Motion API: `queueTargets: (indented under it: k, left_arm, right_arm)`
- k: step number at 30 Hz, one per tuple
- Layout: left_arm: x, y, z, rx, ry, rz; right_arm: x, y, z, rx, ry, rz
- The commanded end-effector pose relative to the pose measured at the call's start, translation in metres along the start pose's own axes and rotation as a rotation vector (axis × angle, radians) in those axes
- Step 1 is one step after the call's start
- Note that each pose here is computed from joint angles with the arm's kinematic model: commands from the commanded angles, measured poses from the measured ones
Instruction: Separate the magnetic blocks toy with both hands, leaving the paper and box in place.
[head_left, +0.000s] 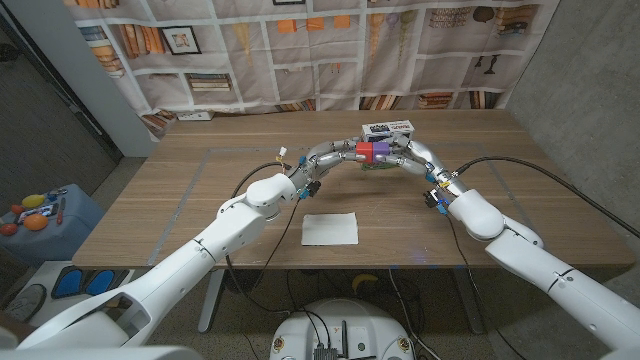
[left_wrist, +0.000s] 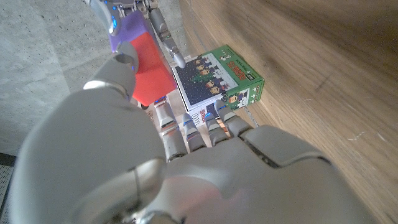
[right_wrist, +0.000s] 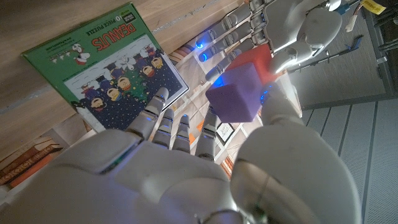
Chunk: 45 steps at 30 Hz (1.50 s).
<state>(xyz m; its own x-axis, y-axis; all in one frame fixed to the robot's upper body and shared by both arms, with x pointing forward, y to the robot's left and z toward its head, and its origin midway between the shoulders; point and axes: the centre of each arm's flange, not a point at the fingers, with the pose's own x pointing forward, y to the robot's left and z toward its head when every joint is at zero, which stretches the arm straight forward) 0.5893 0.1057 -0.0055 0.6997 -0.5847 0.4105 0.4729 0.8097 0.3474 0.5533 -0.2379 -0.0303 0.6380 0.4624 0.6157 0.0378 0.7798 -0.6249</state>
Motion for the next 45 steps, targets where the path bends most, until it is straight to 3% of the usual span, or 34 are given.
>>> queueTargets:
  k: [1, 45]
  left_arm:
    - [0.0029, -0.0013, -0.0002, -0.003, 0.001, -0.005]
    - [0.0029, -0.0037, -0.0047, -0.025, 0.013, 0.006]
  right_arm:
    - [0.0, -0.0024, -0.0025, 0.002, 0.003, -0.034]
    - [-0.0006, -0.002, -0.0052, 0.081, 0.004, -0.063]
